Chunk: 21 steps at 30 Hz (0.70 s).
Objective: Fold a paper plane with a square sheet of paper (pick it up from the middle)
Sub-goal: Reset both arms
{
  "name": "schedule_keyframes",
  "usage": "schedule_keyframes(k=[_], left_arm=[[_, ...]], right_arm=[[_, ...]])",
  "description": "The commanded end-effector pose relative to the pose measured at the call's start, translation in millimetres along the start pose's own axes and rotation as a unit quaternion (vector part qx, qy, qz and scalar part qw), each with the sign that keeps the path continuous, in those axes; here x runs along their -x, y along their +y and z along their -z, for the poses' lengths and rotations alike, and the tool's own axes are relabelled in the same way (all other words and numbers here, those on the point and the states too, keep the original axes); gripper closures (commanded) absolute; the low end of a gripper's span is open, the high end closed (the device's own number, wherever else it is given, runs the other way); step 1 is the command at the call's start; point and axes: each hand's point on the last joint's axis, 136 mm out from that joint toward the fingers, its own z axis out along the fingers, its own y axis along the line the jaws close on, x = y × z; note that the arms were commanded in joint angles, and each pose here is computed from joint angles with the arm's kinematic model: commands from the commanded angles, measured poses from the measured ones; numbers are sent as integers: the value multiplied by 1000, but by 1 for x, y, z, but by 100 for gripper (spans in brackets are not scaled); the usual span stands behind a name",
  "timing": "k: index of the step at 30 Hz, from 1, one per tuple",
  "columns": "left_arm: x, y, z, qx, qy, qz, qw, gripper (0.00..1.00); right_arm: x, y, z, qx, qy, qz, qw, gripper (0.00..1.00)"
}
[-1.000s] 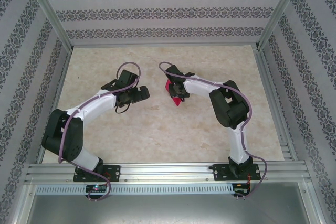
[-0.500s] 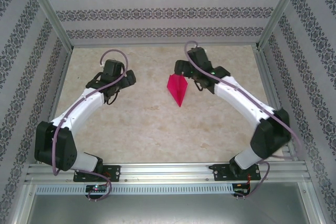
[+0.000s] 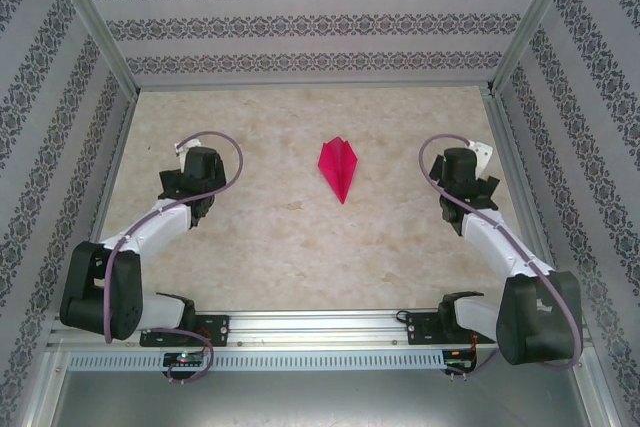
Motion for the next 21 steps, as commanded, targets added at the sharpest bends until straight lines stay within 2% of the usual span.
schedule_keyframes(k=[1,7,12,14,21], left_arm=[[37,2,-1,-23,-104,1,994,0],[37,-17,-14,-118,-150,-2,982,0],[23,-37,-24,-177,-146,-23,973,0],[19,-41,-21,-191,-158,-28,968,0],[9,-46,-20,-213,-176,-31,961,0]], right_arm=[[22,-3,-8,3,-82,-3,997,2],[21,12,-24,40,-106,12,993,2],[29,25,-28,74,-139,11,988,2],[30,29,-30,85,-149,10,985,2],[24,54,-39,134,-130,46,981,2]])
